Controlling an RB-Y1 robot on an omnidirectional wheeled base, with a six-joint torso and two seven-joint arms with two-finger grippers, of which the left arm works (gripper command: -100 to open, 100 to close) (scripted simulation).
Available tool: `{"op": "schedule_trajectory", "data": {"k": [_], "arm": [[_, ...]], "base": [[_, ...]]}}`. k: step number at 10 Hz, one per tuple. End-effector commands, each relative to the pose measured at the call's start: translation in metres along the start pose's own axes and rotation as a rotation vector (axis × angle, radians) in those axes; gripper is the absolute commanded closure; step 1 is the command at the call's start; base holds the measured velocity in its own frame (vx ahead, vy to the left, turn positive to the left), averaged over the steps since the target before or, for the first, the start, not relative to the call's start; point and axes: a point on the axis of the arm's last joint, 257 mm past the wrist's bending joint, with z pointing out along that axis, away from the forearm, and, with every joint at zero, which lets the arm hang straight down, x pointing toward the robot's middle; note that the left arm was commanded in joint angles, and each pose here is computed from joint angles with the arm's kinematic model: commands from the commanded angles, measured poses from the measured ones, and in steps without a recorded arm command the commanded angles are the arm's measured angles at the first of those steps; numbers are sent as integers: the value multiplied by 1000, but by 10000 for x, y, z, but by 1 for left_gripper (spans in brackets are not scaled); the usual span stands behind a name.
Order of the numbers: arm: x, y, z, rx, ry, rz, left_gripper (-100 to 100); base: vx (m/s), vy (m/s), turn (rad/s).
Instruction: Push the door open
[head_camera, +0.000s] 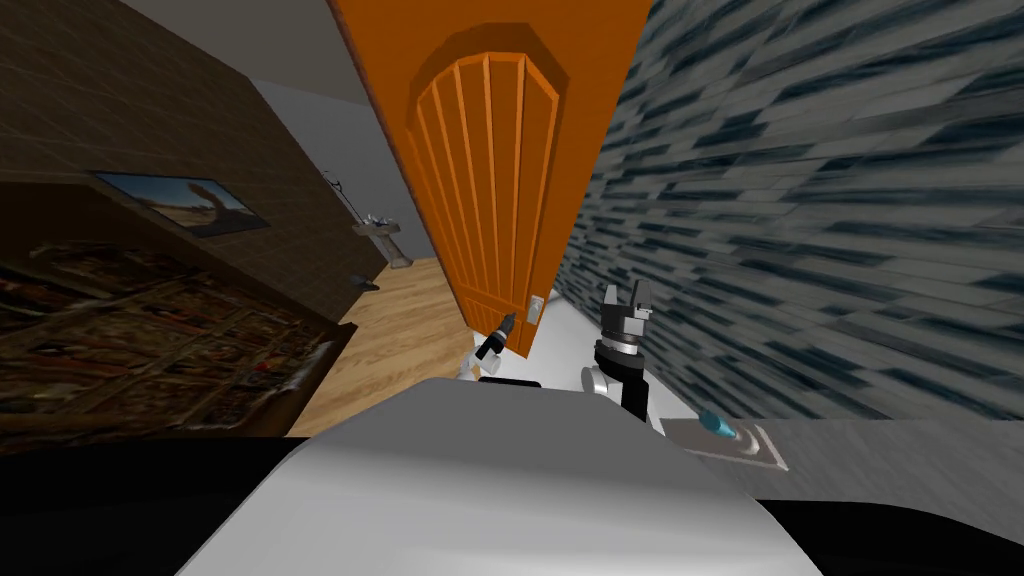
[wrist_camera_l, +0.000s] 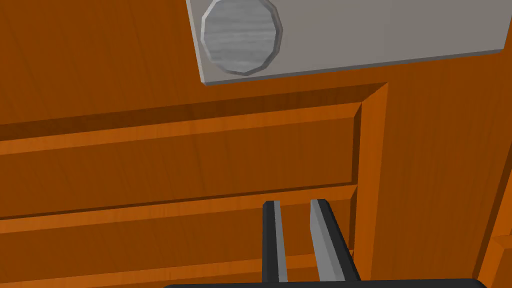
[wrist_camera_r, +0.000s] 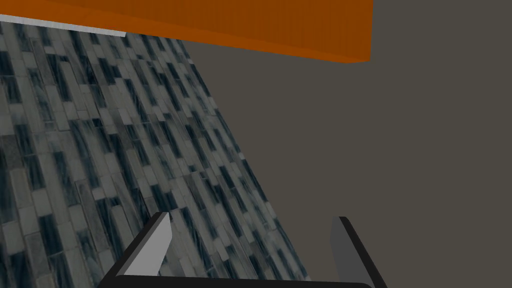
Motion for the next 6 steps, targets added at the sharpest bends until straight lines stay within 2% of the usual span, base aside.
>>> {"op": "schedule_trajectory", "data": {"k": [1, 3, 4, 5, 6], "arm": [[215, -29, 7, 4, 15, -9, -100], [454, -115, 27, 17, 29, -34, -100], [544, -160, 41, 23, 32, -47, -100], [596, -188, 50, 27, 34, -55, -100], [544, -181, 42, 25, 33, -49, -100]], "base": [[-221, 79, 152], [-210, 55, 76], [-167, -25, 57], [-140, -40, 33], [-58, -16, 3]]}}
